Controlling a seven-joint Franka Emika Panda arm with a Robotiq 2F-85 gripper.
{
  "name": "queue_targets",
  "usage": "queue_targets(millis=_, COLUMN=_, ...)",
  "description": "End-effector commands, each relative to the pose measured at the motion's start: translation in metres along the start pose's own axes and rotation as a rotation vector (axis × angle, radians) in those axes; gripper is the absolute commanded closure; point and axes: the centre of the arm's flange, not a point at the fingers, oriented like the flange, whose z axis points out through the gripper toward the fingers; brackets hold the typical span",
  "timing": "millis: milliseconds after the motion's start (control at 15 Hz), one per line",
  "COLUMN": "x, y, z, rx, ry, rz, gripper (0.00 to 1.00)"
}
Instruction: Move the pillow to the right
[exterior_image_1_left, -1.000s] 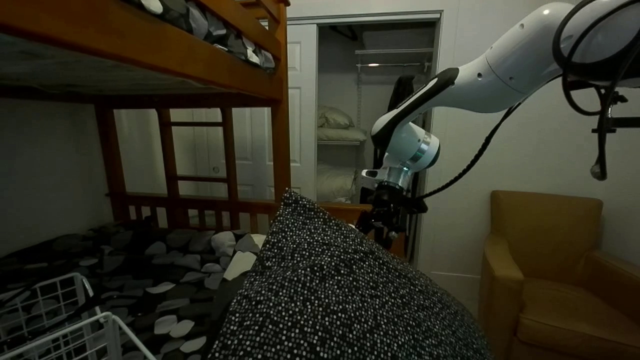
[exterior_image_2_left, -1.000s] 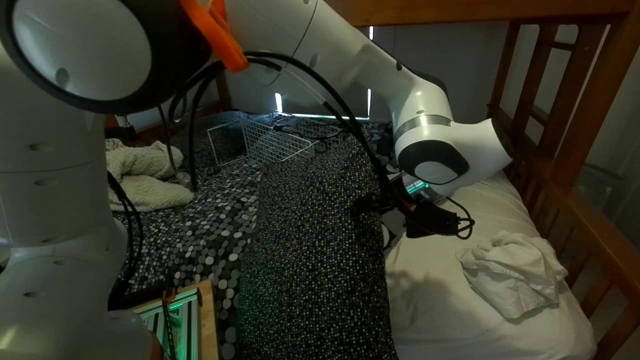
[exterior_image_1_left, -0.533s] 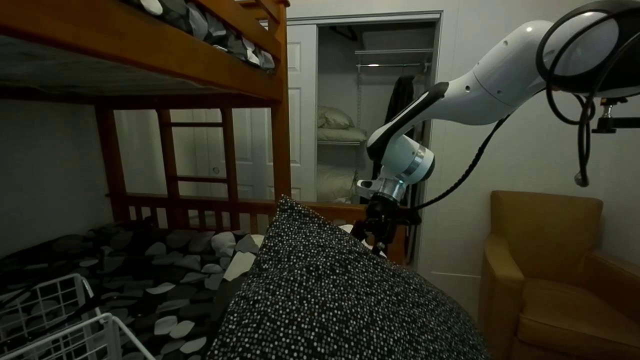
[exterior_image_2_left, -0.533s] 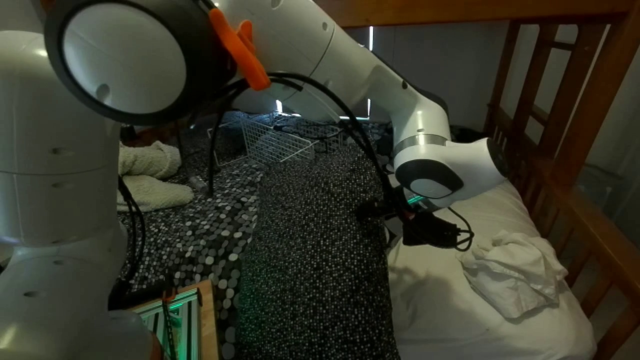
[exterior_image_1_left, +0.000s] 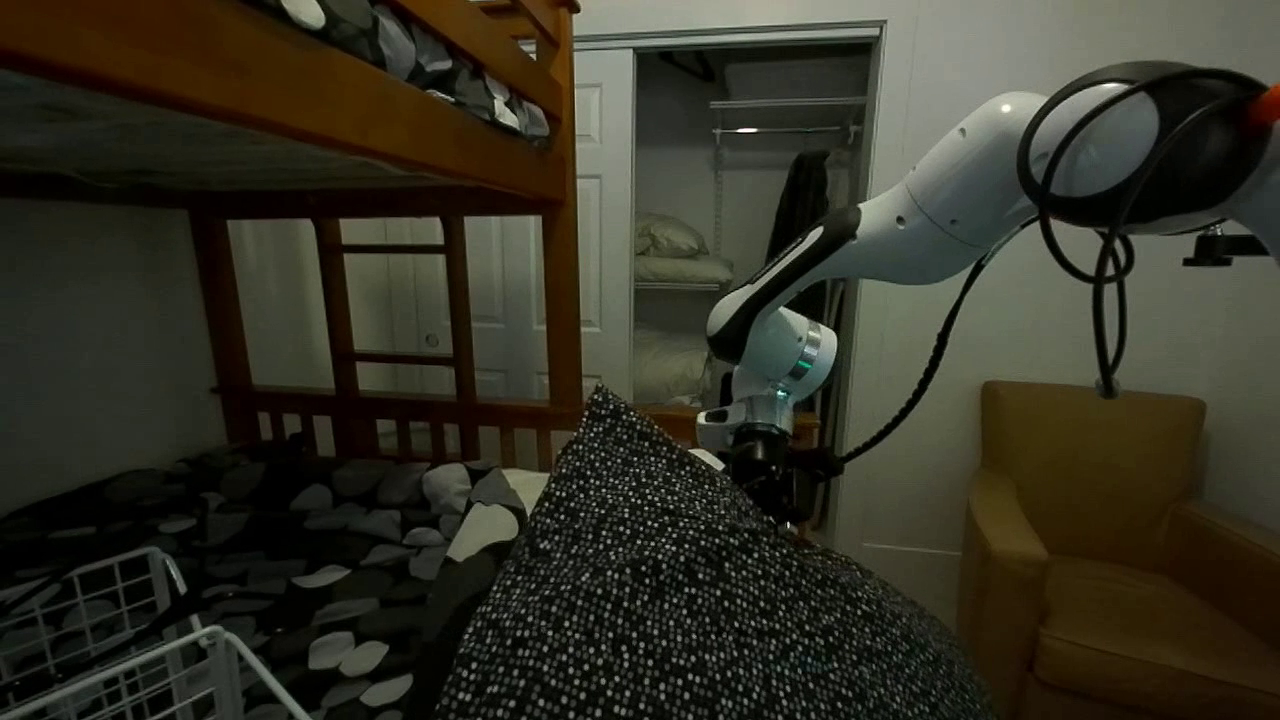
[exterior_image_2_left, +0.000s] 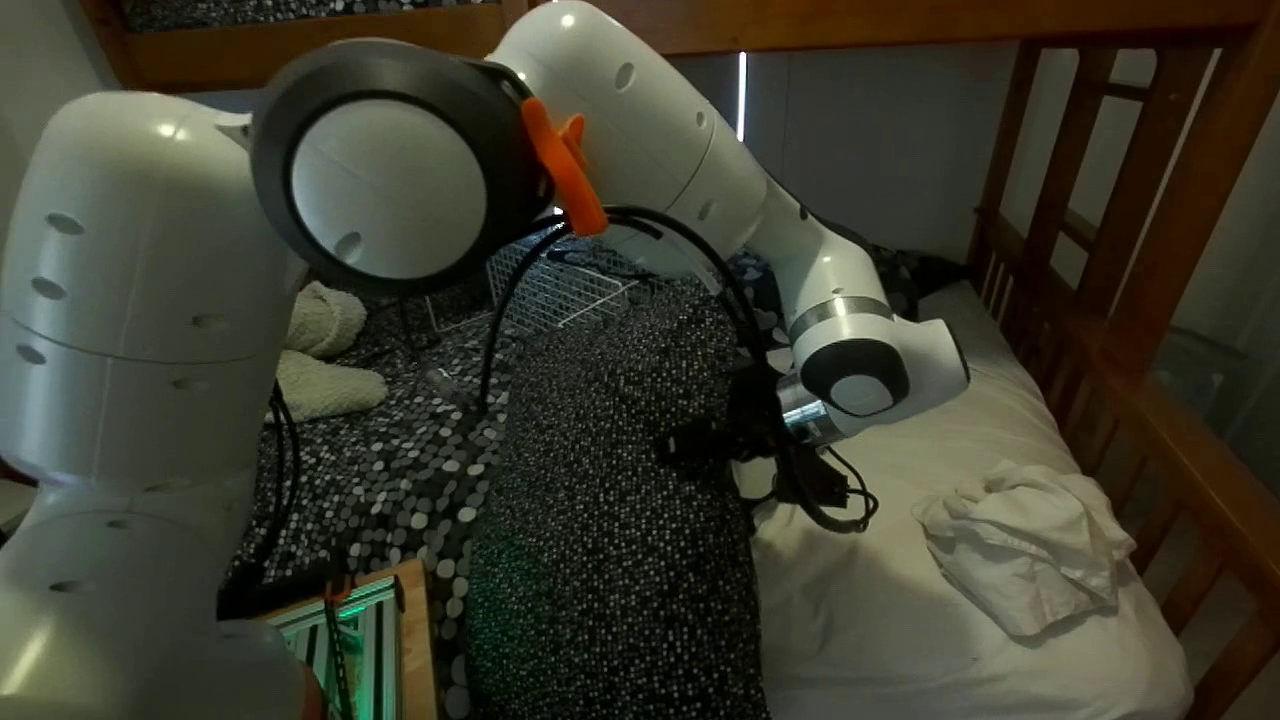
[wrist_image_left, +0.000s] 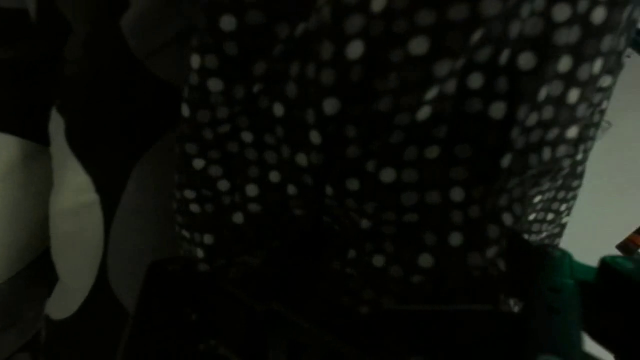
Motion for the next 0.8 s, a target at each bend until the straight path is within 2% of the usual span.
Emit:
queue_targets(millis=0, x=0.003, y=0.010, z=0.006, rx=0.106, ry=-0.048, rz=0.013, gripper=0.51)
queue_targets(millis=267, x=0.010, y=-0.001, z=-0.006, rx=0.127, ry=-0.049, rz=-0.004, gripper=0.78)
queue_targets(millis=467, x=0.012, y=-0.007, z=-0.007, rx=0.170, ry=-0.050, rz=-0.013, gripper=0.99)
queue_targets(millis=733, x=0.021, y=-0.021, z=0.000, rx=0.279, ry=-0.019, rz=-0.044, gripper=0.98)
